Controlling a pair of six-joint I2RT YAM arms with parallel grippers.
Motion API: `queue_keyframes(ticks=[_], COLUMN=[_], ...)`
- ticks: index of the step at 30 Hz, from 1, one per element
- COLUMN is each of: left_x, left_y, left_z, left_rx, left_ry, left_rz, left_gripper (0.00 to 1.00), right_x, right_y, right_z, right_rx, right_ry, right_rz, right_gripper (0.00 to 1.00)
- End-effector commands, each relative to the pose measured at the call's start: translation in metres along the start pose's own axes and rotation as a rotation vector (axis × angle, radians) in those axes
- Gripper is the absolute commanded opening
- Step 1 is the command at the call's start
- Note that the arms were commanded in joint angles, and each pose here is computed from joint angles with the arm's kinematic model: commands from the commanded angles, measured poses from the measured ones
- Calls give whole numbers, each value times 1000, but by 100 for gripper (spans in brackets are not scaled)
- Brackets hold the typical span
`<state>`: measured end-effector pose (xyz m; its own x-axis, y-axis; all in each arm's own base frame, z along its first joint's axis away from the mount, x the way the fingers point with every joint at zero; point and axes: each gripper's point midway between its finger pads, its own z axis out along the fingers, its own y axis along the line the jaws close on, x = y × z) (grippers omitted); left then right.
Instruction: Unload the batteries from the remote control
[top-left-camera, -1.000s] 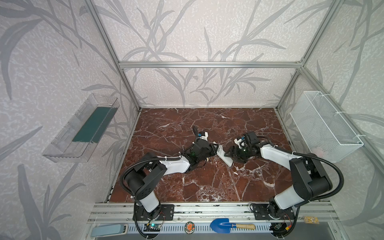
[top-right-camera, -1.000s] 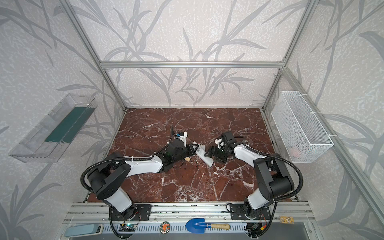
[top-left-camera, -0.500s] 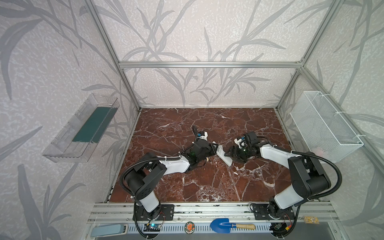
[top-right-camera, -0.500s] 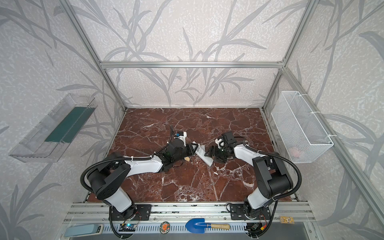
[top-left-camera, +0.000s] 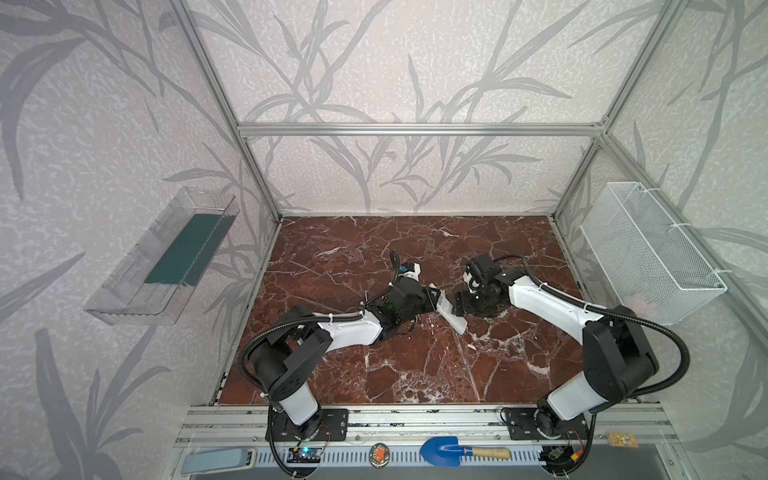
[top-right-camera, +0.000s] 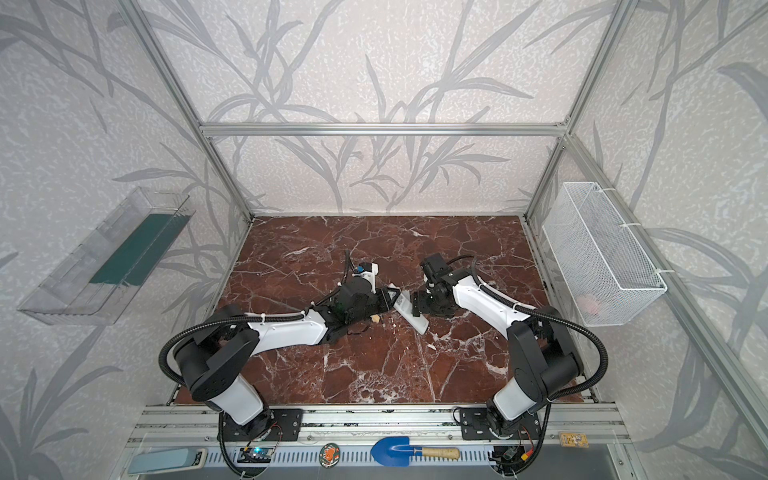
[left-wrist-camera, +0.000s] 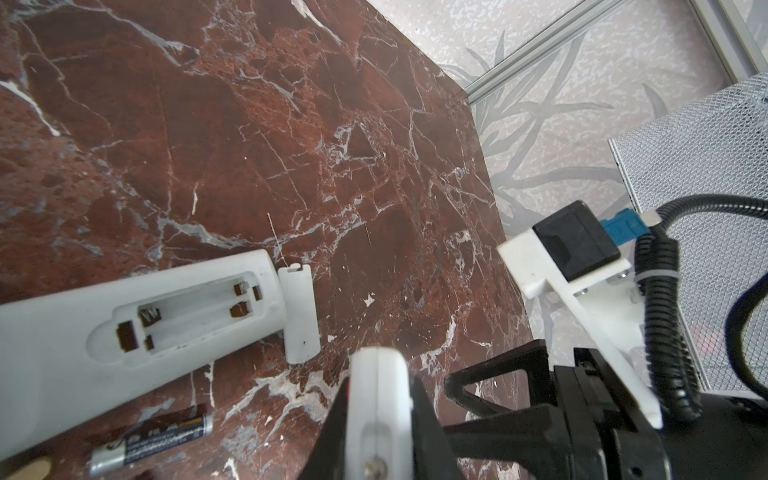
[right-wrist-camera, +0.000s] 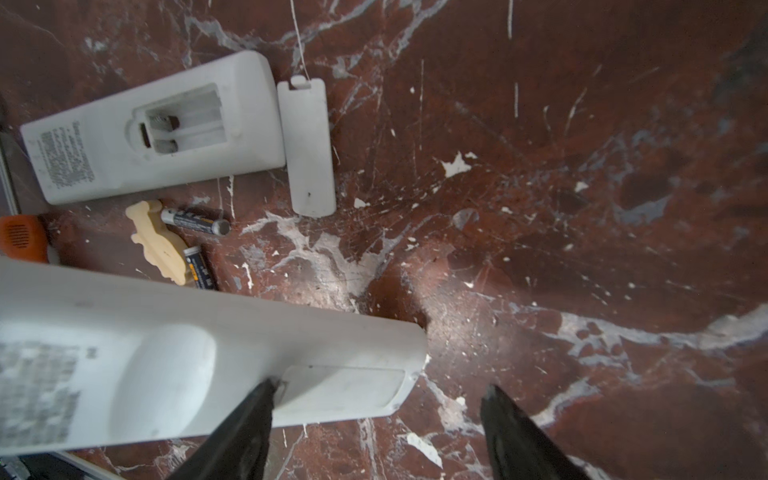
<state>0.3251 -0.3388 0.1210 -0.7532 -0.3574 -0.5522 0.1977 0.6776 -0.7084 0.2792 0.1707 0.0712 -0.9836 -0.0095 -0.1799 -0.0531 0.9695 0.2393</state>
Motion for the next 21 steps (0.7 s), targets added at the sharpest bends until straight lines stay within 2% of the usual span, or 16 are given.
queue_keyframes(ticks=[1,11,14,17,21], left_x=[5,5,7,7,9], left_y=[22,22,22,21,24], left_z=[-7,-5,-5,-5,-6], left_rx=[-104,-99,-93,-86,-83], left_ry=[14,15,17,13,15], left_rz=[47,42,34,26,12], left_gripper=[0,0,0,0,0], right_x=[36,44,37,30,25], right_y=[-49,-56,-45,-24,5], right_z=[-12,-56,-61,-60,-59], right_rx=[168,80,-13,-161,-346], right_ry=[98,18,-22,-54,-48], right_rz=[37,112,115,95,25], right_gripper=[77,78,79,81,81])
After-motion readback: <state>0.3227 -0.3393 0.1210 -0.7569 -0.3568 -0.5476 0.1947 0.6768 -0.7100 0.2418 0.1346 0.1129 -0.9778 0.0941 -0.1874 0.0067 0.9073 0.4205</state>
